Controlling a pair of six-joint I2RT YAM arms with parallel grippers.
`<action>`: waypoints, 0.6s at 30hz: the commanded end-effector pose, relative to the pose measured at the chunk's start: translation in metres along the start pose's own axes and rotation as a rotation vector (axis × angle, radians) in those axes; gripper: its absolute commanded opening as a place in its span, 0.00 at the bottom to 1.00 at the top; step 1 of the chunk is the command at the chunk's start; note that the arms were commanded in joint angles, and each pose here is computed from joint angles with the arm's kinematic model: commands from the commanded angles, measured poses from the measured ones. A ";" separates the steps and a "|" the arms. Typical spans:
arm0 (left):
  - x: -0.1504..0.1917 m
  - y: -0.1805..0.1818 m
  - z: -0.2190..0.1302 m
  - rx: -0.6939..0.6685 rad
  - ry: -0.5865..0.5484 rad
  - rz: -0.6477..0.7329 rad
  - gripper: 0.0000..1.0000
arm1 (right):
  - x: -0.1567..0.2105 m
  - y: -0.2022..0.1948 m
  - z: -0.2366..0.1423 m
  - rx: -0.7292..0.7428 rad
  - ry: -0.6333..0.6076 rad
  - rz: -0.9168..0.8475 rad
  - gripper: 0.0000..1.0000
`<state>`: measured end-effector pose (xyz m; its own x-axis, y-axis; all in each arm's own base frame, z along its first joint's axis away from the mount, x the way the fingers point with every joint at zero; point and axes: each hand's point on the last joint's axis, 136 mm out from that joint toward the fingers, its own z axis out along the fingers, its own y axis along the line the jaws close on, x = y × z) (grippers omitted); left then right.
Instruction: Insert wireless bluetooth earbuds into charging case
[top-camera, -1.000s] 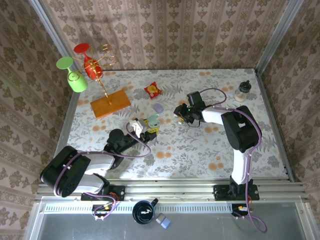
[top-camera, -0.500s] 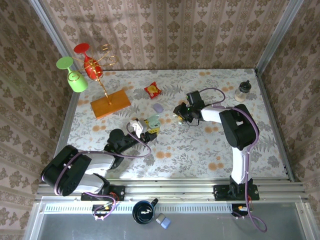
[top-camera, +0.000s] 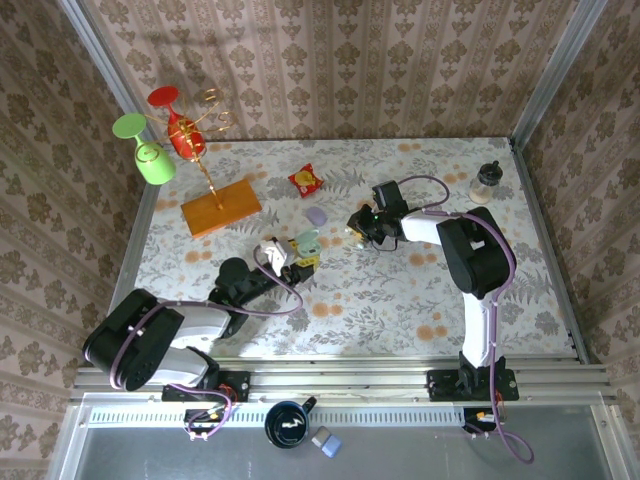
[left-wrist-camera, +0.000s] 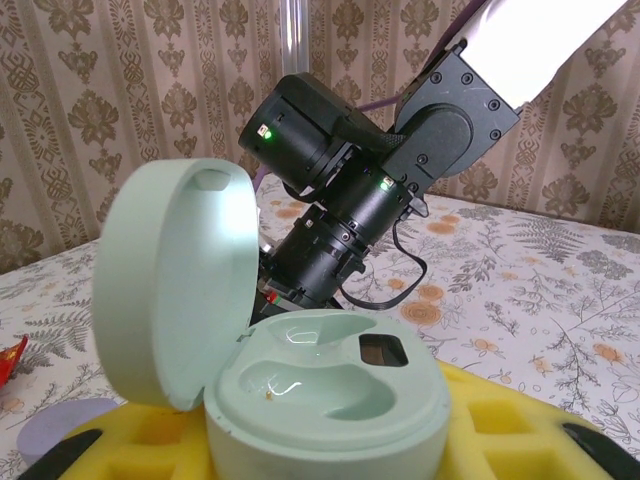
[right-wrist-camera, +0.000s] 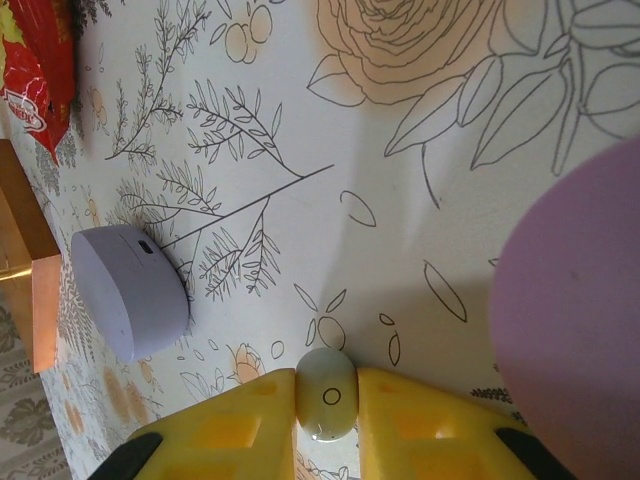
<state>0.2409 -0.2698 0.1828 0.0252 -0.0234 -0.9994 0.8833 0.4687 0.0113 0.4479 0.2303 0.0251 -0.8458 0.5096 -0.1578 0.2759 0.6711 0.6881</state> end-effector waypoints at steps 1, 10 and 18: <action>-0.002 -0.004 0.002 0.020 -0.015 0.045 0.29 | -0.002 0.006 -0.013 0.012 -0.007 -0.031 0.22; 0.011 -0.005 0.003 0.025 0.020 0.075 0.29 | 0.013 0.027 -0.062 -0.019 -0.024 -0.129 0.22; 0.020 -0.003 0.004 0.020 0.044 0.096 0.29 | 0.041 0.031 -0.114 0.014 -0.022 -0.228 0.22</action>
<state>0.2430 -0.2720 0.1653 0.0559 0.0452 -0.9974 0.8822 0.4656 0.0706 0.3917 0.2178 0.1182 -0.8613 0.4087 -0.3018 0.1061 0.7256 0.6799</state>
